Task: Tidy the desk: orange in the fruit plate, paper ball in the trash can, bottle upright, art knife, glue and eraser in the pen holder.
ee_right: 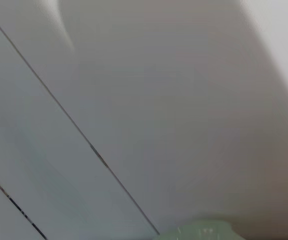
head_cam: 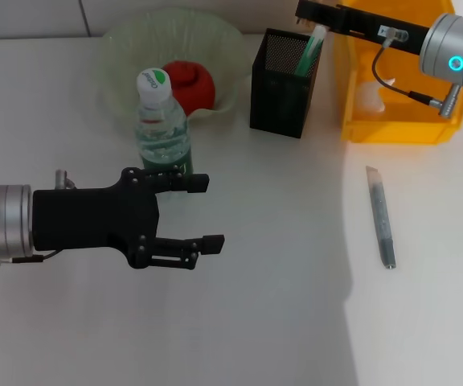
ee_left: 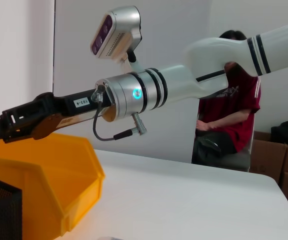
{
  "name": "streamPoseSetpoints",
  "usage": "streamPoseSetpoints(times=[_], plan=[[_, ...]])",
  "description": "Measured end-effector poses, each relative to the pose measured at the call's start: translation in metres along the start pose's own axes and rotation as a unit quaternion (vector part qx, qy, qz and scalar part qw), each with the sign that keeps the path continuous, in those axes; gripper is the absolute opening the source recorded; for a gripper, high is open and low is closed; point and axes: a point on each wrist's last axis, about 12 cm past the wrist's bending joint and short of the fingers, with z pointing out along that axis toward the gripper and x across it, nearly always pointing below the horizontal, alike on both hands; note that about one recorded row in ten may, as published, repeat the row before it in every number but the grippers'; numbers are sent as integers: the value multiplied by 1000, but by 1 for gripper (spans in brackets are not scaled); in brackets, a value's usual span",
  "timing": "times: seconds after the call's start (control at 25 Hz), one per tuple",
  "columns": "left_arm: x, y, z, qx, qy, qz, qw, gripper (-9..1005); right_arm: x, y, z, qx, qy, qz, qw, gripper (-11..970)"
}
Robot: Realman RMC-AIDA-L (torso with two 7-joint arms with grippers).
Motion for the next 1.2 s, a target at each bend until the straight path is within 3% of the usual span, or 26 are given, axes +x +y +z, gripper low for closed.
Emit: streamPoseSetpoints(times=[0.32,0.56,0.6,0.76,0.8,0.96,1.08,1.16,1.2], plan=[[1,0,-3,-5,-1,-4,1000,859,-2,1,-3,-7,-5,-15,1000,259],[4,-2,-2,-4,-1,-11,1000,859,-5,-6,-28,-12,-39,-18,999,494],[4,-2,-2,-4,-1,-11,1000,859,-9,-5,-45,-32,-62,-29,997,523],[5,-3,-2,-4,0,-13,1000,859,-18,2,-69,-72,-68,-70,993,641],[5,-3,-2,-4,0,-13,1000,859,-24,6,-90,-84,-50,-97,990,640],[6,-2,-3,-6,4,-10,1000,859,-31,14,-117,-71,-7,-132,989,636],[6,-2,-4,-6,6,-10,1000,859,-42,25,-135,-27,75,-161,984,636],[6,-2,-4,-6,6,-11,1000,859,-45,30,-141,10,144,-151,978,636],[6,-2,-4,-4,8,-13,1000,859,-51,38,-143,64,217,-125,966,636]])
